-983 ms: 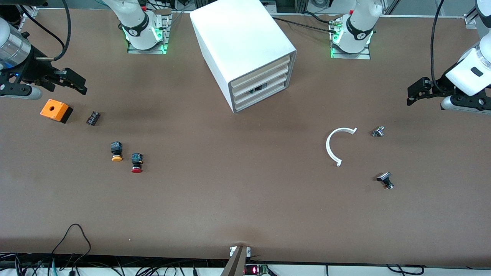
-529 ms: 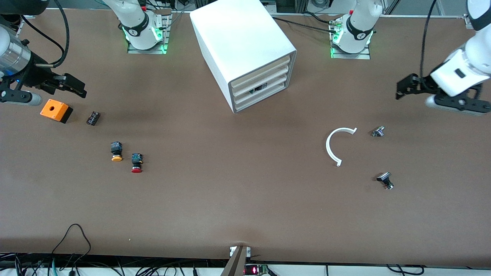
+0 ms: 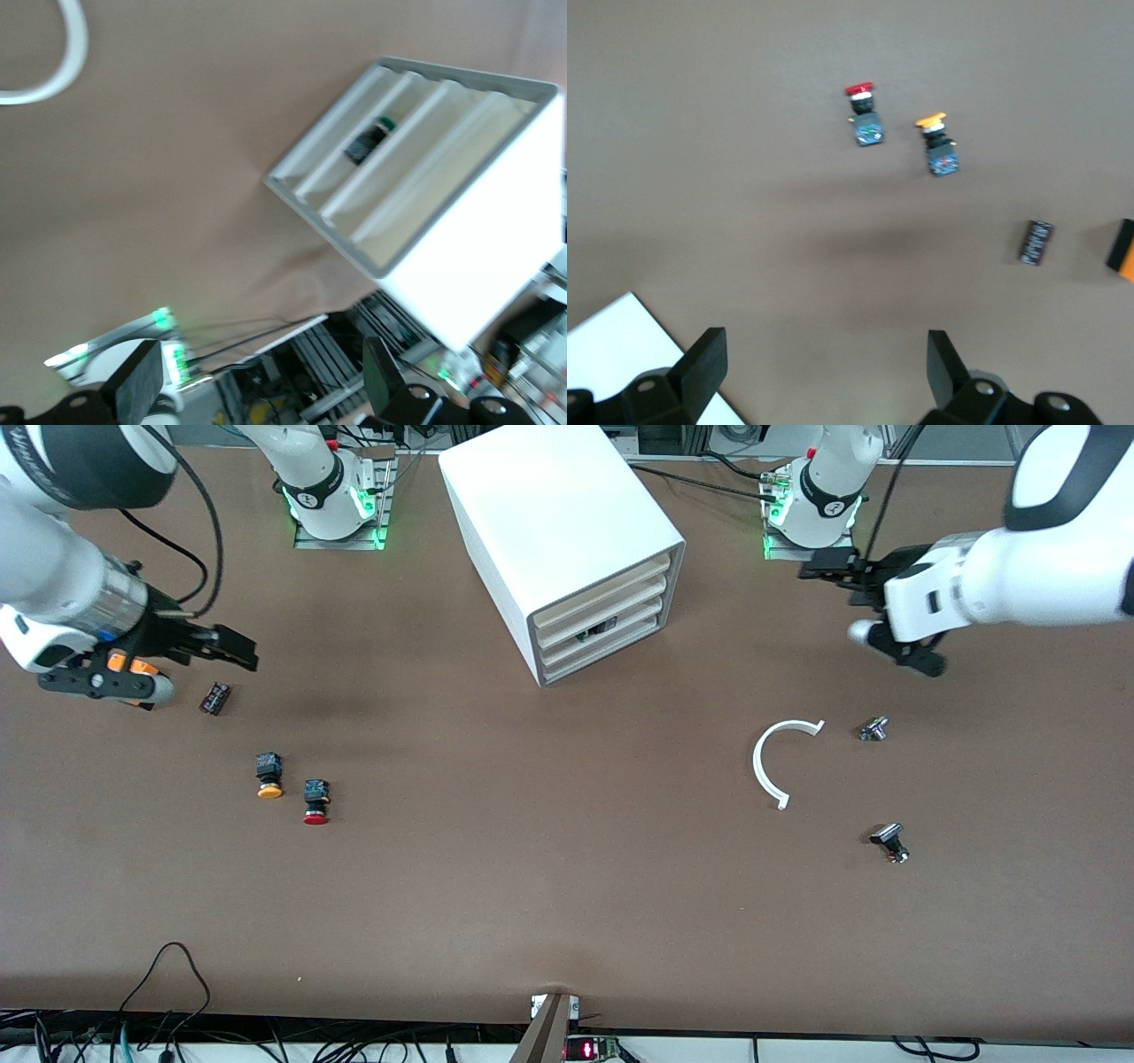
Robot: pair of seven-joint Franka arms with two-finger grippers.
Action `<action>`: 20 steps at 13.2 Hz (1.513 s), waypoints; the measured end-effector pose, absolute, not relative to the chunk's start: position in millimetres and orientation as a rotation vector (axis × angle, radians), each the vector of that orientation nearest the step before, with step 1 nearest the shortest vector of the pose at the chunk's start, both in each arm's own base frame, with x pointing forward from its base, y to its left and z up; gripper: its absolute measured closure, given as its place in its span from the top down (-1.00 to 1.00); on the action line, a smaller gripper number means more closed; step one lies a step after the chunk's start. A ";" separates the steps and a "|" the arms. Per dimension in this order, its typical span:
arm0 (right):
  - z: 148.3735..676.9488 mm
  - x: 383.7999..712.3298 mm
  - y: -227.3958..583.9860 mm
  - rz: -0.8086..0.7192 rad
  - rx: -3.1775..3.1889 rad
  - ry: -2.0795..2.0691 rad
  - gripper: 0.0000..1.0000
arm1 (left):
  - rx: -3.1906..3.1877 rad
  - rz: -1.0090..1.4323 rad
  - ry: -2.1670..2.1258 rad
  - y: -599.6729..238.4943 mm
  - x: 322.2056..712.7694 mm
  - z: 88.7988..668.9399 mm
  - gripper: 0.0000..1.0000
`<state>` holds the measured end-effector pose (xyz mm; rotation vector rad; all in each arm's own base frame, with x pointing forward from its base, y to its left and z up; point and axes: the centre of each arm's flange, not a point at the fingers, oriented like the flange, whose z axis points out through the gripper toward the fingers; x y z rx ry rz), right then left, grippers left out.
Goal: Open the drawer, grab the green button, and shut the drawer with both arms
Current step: 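Reach the left gripper to the drawer front while the right gripper approaches the cabinet, then pull the drawer open with the left gripper while the right gripper moves above it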
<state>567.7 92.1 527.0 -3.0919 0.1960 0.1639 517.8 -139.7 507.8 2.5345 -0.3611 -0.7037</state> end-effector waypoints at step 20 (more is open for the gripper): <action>442.6 582.0 335.9 0.126 -3.003 0.629 1.00 | 2.158 -0.194 -1.003 -299.9 439.7 251.5 0.73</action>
